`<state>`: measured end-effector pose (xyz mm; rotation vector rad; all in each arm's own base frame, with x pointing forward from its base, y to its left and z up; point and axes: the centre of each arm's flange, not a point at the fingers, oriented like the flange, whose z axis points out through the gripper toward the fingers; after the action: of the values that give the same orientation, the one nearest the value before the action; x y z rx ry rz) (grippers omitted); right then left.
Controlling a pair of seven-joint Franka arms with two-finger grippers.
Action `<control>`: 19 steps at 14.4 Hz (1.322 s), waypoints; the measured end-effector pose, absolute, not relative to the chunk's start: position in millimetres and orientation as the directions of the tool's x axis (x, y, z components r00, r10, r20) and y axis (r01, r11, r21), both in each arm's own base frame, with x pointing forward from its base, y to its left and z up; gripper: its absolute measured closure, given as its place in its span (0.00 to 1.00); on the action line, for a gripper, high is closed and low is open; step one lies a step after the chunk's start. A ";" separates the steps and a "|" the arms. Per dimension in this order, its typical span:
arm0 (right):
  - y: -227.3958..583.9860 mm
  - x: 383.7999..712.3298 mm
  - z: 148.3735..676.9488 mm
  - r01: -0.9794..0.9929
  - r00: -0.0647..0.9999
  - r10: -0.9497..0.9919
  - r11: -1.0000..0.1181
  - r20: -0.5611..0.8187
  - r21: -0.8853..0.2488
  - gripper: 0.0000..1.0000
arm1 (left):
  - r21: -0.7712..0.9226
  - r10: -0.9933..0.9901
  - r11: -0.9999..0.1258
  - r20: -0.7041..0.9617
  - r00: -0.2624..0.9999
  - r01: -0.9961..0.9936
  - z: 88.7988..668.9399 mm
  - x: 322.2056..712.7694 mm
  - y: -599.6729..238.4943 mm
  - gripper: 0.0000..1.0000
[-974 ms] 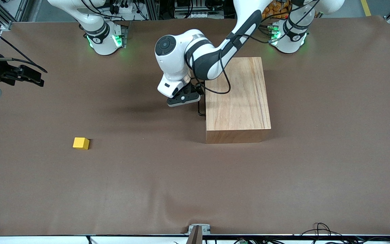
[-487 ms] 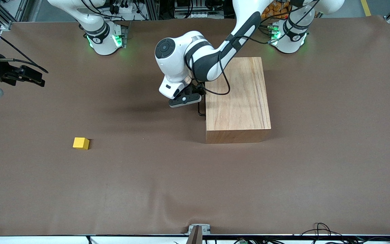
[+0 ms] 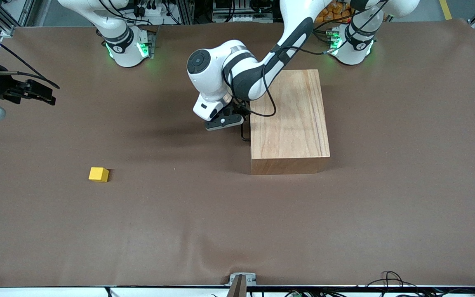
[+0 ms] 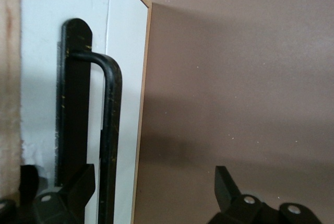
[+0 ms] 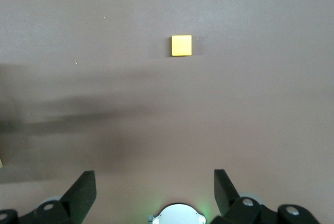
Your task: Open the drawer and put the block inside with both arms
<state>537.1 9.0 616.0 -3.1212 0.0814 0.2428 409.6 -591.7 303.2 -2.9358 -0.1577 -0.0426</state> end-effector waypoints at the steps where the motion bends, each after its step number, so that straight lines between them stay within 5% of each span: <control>1: 9.2 537.1 616.0 -0.052 0.987 -0.051 -0.999 -0.155 -0.006 0.00 | -0.201 0.100 -0.974 0.037 0.994 0.105 300.3 407.7 -592.9 0.00; 19: 31.2 537.3 615.5 -0.012 0.989 -0.011 -1.000 -0.149 -0.005 0.00 | -0.043 0.065 -0.997 0.096 0.993 0.070 302.3 400.7 -622.3 0.00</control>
<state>537.3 31.2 615.5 -3.1265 0.0186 0.2339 400.7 -622.3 302.3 -3.0901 -0.1048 -0.1469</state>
